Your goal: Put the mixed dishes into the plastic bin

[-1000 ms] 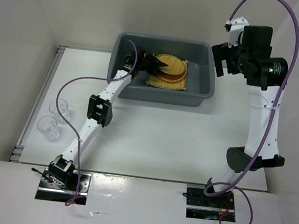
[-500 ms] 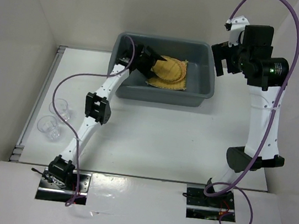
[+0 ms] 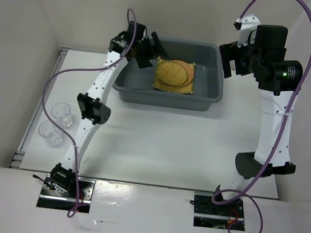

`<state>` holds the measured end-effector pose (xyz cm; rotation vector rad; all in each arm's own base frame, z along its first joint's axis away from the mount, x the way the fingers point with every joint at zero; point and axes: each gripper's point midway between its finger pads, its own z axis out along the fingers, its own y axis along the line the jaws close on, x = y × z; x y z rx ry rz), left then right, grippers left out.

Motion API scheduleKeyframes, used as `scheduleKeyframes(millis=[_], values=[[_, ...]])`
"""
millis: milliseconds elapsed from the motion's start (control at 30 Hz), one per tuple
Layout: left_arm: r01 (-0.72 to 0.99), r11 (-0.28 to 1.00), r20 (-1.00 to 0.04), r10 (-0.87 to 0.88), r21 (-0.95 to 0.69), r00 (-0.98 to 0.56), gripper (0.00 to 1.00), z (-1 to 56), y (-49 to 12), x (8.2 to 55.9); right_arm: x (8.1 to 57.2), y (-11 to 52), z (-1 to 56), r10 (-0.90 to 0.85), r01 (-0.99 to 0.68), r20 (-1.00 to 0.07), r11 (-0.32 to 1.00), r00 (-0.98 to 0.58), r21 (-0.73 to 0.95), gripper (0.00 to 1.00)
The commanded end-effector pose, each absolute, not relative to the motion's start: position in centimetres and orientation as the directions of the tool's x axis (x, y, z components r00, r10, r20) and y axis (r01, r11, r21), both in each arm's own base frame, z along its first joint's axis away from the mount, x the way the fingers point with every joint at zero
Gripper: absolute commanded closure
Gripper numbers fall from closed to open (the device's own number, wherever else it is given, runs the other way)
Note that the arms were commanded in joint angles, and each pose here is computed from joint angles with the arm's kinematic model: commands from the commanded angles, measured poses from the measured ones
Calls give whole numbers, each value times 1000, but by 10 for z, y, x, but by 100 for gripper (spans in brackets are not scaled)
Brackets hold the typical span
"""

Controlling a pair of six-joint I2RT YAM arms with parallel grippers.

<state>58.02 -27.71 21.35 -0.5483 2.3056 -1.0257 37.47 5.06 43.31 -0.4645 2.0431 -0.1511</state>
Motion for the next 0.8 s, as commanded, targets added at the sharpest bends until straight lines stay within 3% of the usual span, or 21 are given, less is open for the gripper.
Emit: scheduleKeyframes(millis=[0,67,200,267,333,367,433,533,700,767], values=[[-45,855,-629,-415,-517,-657,0,300,-202,533,374,55,441,-364,-270,-839,924,-404,-270,2],[-160,928,-630,-348,-336,-694,0,268,-163,522,380,57,438,-365,-273,-835,924,-412,-270,2],[-373,925,-691,-319,-76,-649,0,296,-85,461,384,67,436,-373,-299,-835,917,-403,-265,2],[-453,884,-724,-386,-113,-572,0,317,-54,441,389,74,432,-372,-309,-833,916,-409,-257,2],[-537,831,-584,-511,-148,-631,0,258,-22,419,388,73,437,-369,-306,-840,917,-398,-258,2],[-541,800,-623,-566,-259,-540,0,280,-14,409,388,77,437,-373,-314,-840,914,-394,-258,2],[-594,743,-645,-622,-308,-444,0,268,13,395,388,77,432,-375,-318,-833,913,-405,-257,2],[-639,719,-575,-655,-274,-490,0,220,34,356,384,76,429,-378,-321,-827,912,-417,-256,2],[-669,721,-463,-663,-181,-589,0,160,42,334,379,73,426,-381,-316,-820,913,-427,-259,2],[-676,708,-473,-676,-204,-565,0,152,48,336,376,72,430,-379,-314,-825,913,-420,-260,2]])
